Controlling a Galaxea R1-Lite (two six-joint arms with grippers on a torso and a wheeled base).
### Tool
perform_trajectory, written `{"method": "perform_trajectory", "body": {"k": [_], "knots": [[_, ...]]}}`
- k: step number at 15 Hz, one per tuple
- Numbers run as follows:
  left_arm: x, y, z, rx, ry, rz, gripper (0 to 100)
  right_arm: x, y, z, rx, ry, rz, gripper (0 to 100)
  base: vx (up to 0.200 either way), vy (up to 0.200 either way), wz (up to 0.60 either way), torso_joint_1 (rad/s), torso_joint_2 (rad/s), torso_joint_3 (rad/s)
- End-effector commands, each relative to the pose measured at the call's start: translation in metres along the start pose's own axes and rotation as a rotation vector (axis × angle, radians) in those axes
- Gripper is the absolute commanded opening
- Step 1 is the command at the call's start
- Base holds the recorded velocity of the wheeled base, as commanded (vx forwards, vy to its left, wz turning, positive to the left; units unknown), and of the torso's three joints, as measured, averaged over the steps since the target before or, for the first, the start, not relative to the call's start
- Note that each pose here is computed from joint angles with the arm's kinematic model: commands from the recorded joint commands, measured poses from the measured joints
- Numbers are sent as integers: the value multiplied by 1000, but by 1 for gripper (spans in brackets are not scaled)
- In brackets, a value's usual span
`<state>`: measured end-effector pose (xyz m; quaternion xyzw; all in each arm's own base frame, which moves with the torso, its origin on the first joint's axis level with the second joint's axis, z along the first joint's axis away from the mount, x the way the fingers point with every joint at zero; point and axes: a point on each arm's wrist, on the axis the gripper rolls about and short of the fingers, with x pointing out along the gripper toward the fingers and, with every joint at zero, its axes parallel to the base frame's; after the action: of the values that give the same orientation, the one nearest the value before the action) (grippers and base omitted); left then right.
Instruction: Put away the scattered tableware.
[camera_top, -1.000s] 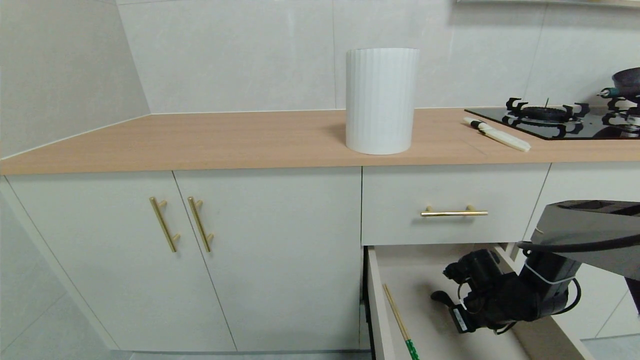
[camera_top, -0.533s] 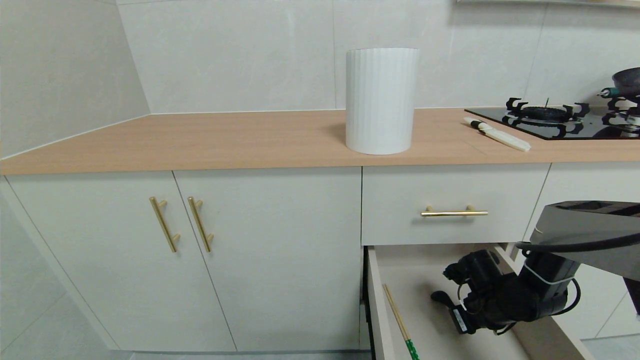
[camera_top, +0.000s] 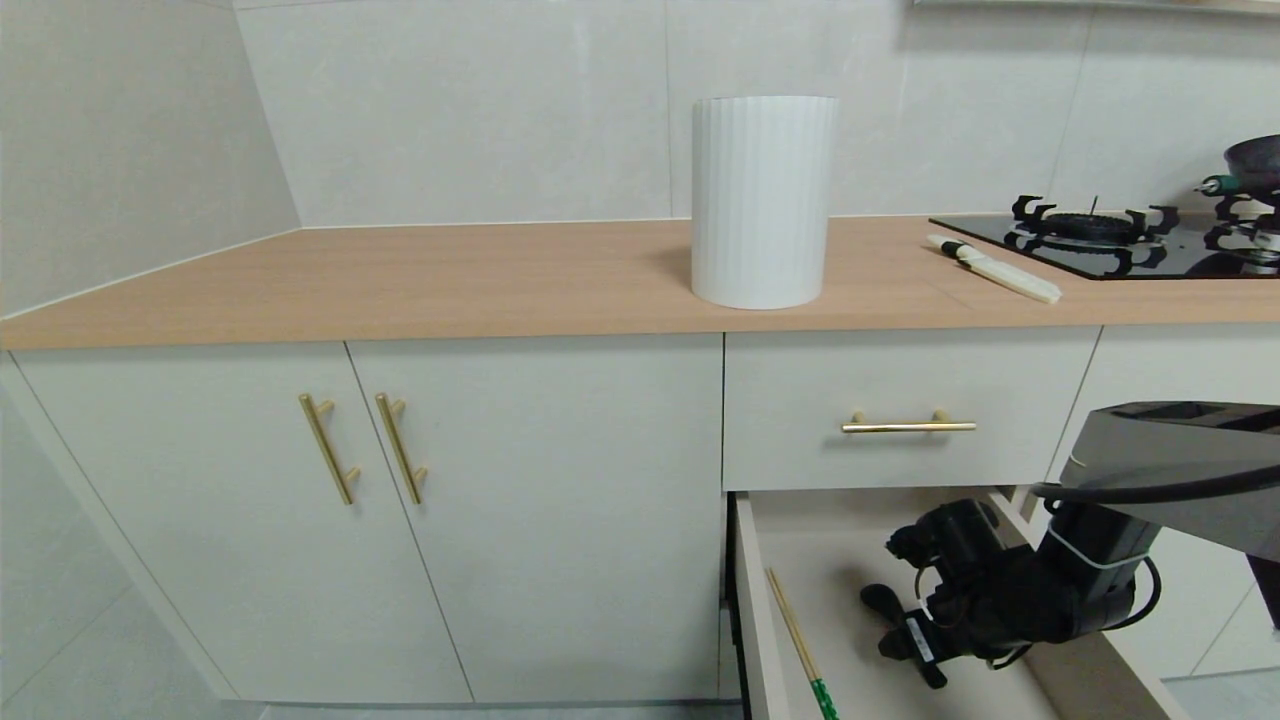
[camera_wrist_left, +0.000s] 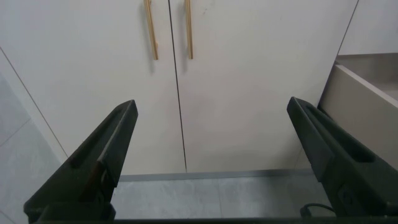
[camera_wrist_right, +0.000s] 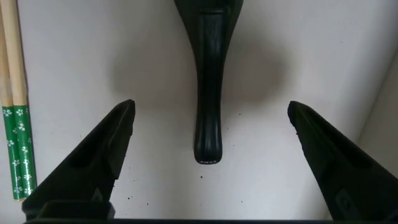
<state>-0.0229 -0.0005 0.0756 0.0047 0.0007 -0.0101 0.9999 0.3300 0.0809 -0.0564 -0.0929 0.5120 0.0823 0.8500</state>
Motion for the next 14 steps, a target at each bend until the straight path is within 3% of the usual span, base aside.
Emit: {"method": "perform_trajectory", "body": {"k": [1,8,14], "knots": [[0,0,0,0,0,0,100,-6,0,4,4,-20,-1,100,0,0,0,0,0,0],[0,0,0,0,0,0,100,-114,-8,17,14,-238,-1,100,0,0,0,0,0,0],[0,0,0,0,0,0,100,-213,23,-1,-106,-303,92,100,0,0,0,0,0,0]]}}
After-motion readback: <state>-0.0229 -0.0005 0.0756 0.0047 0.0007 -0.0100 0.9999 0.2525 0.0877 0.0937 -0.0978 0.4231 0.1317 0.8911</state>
